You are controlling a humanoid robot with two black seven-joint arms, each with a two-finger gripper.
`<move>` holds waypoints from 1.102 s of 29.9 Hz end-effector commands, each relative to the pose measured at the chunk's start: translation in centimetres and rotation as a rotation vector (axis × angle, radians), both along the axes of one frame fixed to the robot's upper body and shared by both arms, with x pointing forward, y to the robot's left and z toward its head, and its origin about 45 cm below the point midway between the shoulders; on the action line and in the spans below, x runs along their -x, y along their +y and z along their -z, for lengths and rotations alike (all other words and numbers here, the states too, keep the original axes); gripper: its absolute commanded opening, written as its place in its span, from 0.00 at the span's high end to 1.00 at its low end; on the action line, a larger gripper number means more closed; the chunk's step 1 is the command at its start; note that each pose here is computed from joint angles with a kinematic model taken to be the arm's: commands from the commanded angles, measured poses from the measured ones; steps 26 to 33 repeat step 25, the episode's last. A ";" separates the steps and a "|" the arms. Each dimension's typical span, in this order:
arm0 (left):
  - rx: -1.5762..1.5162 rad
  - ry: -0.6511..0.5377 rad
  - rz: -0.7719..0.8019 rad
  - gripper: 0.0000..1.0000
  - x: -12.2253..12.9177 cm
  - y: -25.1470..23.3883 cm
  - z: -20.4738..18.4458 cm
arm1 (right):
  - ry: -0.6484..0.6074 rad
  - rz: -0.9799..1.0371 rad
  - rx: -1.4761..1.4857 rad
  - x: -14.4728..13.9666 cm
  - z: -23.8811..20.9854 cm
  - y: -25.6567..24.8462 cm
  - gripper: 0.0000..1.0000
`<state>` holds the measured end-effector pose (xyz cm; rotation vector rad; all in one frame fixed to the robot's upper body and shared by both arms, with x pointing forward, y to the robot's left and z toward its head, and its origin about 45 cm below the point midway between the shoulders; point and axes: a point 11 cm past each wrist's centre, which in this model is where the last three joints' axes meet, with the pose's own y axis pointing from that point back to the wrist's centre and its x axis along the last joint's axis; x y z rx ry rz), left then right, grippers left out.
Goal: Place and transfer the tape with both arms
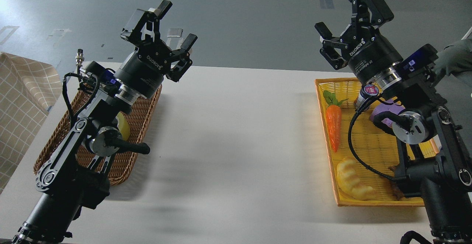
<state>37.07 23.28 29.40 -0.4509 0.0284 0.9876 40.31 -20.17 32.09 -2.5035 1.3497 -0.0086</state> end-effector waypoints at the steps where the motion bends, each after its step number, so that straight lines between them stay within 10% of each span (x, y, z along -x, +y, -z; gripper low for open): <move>1: 0.028 0.003 -0.008 0.02 -0.3 -0.4 0.1 | -0.015 -0.004 -0.004 0.4 -0.3 0.1 0.00; 33: 0.270 0.035 -0.073 0.02 -1.8 -1.3 -0.5 | -0.080 -0.006 -0.005 -0.8 -3.5 0.8 0.00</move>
